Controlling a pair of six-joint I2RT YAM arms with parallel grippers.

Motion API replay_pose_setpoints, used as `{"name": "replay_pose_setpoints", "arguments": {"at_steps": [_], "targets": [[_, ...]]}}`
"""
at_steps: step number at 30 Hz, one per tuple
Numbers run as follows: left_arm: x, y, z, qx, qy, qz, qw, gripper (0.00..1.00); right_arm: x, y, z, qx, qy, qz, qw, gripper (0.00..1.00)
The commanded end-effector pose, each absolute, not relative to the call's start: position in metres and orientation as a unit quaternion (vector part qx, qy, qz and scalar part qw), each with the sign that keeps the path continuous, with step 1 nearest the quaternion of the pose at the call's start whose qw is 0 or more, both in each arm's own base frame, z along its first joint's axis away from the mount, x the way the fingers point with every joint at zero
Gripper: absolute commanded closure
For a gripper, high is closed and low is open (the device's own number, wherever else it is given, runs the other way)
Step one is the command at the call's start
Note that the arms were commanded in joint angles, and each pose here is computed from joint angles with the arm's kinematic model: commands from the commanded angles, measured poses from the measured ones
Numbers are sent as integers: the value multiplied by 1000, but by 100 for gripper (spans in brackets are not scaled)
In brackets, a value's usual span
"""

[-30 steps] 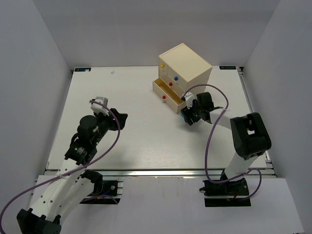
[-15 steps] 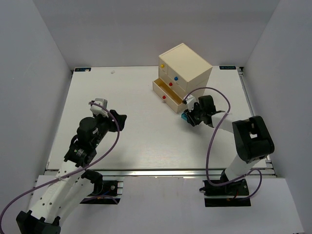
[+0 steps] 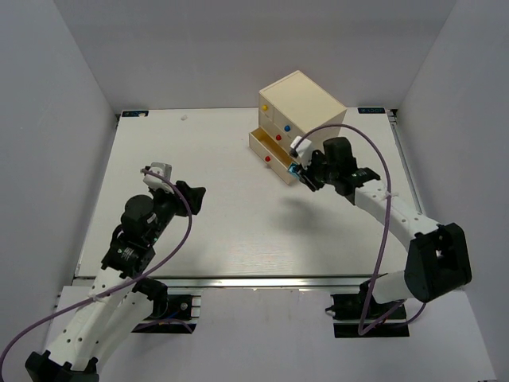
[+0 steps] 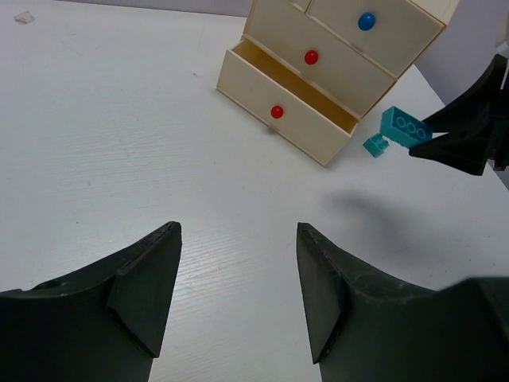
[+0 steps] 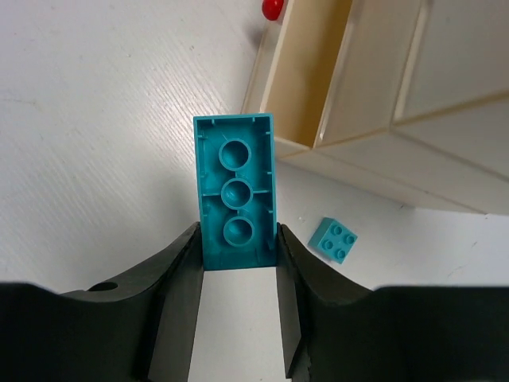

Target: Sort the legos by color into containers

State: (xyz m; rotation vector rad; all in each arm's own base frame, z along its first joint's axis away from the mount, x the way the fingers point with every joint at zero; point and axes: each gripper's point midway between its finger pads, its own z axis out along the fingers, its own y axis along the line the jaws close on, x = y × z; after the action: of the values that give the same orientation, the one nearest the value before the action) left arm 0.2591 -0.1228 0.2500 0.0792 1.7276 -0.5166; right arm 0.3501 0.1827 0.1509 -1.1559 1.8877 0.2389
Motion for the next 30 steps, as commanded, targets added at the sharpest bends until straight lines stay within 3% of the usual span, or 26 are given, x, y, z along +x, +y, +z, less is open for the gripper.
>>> {"name": "replay_pose_setpoints", "arguments": {"at_steps": [1,7,17,30], "targets": [[255,-124,253,38,745,-230,625,30,351,198,160,-478,766,63,426,100],[254,-121,254,36,743,-227,628,30,370,237,197,-487,755,-28,437,100],[254,-117,255,28,742,-219,633,30,412,246,177,-473,743,-263,393,100],[252,-115,260,27,737,-220,639,30,432,251,191,-477,696,-380,379,100]]}}
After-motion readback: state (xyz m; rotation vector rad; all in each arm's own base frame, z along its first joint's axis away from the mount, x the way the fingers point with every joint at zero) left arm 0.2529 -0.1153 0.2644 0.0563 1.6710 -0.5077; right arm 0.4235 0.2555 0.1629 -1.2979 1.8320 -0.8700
